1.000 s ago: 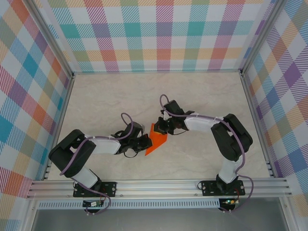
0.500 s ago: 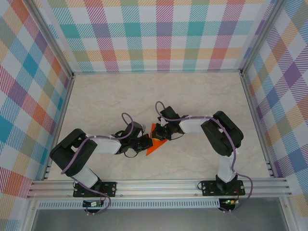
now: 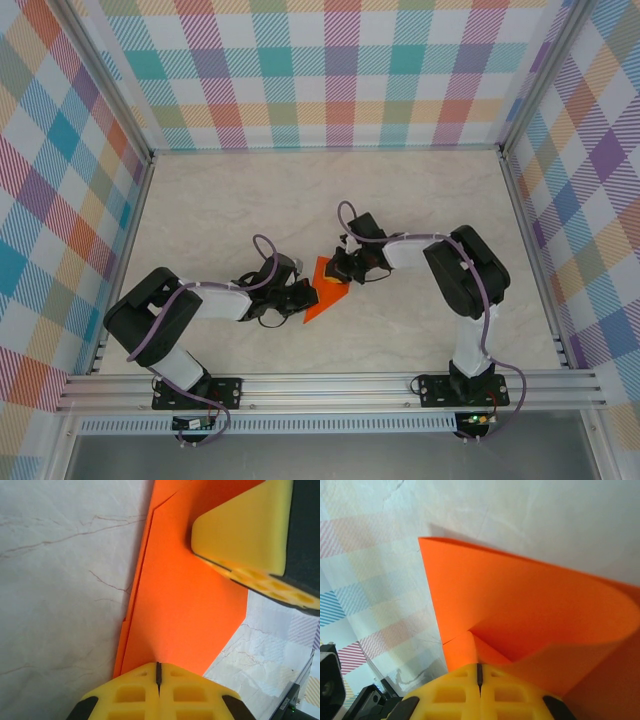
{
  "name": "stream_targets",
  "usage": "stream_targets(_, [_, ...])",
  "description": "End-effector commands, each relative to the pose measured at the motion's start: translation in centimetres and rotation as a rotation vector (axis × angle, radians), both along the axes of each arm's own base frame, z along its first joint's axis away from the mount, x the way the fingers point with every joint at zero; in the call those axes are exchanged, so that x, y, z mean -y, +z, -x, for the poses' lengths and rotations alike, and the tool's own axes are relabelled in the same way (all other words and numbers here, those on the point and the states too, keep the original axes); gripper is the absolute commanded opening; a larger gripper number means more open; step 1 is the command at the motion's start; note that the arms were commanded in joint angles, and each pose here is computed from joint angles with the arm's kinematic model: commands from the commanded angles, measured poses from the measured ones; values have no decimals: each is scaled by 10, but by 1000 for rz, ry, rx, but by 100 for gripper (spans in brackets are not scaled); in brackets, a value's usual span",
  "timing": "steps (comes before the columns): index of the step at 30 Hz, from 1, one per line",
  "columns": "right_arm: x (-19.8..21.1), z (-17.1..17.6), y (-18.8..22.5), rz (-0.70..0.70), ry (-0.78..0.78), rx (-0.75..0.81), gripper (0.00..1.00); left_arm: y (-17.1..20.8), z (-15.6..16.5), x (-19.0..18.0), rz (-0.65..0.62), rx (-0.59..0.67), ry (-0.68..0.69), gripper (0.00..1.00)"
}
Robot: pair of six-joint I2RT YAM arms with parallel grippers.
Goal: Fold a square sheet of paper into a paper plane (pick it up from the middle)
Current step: Fourth fold the wing at the center of the table.
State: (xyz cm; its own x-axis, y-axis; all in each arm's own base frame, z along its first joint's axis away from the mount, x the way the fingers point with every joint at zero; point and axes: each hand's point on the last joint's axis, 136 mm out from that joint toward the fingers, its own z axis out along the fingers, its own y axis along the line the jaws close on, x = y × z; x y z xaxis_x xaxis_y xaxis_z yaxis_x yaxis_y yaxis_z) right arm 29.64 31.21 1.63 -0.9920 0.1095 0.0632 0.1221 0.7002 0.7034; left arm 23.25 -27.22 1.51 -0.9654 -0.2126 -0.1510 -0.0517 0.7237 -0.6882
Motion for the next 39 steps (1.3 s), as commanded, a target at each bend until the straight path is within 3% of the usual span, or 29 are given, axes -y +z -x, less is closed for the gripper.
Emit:
stream_targets(1, [34, -34, -20, 110, -100, 62, 3, -62, 61, -52, -241, -239, -24, 0])
stream_targets(16, [67, -71, -15, 74, -191, 105, 3, -61, 65, -53, -238, -241, -38, 0])
stream_targets(24, [59, -77, 32, -20, -165, 171, 5, -60, 64, -52, -231, -240, -41, 0])
stream_targets(30, [44, -53, 57, -57, -111, 208, 8, -59, 63, -50, -231, -235, -44, 0])
stream_targets(39, [-7, 3, 47, -117, 16, 143, 8, -58, 60, -46, -222, -238, -45, 0])
